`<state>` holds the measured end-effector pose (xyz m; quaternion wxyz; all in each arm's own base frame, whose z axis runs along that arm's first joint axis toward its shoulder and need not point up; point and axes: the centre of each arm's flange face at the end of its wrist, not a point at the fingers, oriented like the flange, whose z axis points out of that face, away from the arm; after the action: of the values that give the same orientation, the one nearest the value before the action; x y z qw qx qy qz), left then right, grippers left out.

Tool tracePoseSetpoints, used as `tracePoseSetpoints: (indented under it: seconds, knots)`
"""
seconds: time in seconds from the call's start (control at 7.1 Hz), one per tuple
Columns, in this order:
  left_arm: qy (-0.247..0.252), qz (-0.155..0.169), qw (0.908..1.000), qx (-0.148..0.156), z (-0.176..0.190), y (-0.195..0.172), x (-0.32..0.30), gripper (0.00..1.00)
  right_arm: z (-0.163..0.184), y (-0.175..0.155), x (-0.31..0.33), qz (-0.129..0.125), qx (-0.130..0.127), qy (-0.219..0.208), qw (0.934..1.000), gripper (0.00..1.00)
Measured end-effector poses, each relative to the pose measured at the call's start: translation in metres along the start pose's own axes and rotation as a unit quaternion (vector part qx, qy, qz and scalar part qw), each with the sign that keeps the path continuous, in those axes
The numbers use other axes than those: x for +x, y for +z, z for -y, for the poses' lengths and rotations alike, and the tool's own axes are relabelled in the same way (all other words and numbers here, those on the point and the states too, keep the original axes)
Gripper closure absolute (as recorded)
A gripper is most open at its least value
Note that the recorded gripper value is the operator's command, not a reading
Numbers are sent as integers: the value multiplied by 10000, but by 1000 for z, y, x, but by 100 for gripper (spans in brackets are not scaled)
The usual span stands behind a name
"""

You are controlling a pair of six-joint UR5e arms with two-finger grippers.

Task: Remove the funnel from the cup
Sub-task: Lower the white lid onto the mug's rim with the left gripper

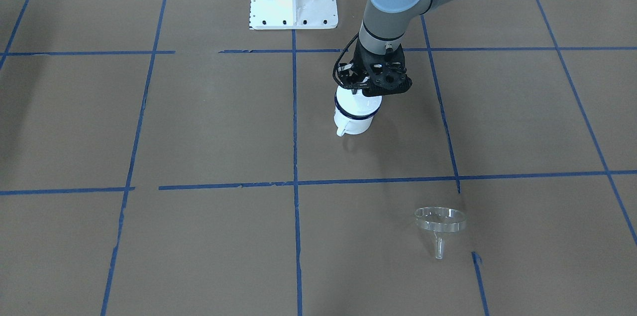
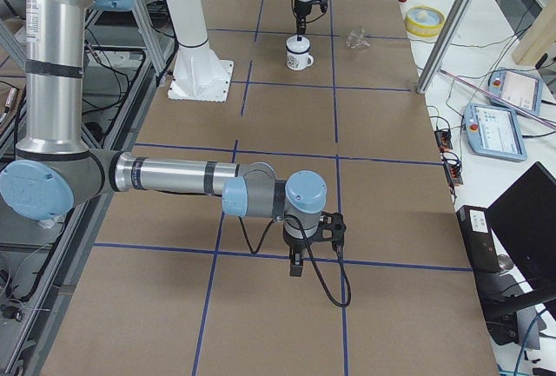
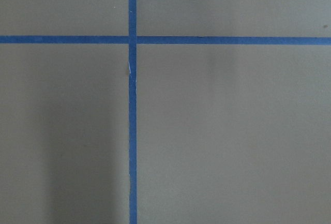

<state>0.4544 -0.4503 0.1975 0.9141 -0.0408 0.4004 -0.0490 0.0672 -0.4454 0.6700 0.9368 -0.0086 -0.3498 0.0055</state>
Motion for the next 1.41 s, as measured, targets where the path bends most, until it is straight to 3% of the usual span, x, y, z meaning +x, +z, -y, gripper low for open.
tracePoseSetpoints:
  seconds: [1.13,1.27,1.41]
  knots:
    - [34,-20,10000,-5,-1,6,2,100,0,0,0,0,-2,2,10000,0]
    - [37,-23,10000,-7,-1,7,2,90,0,0,0,0,-2,2,10000,0]
    - [45,-29,10000,-7,-1,7,2,1,0,0,0,0,-2,2,10000,0]
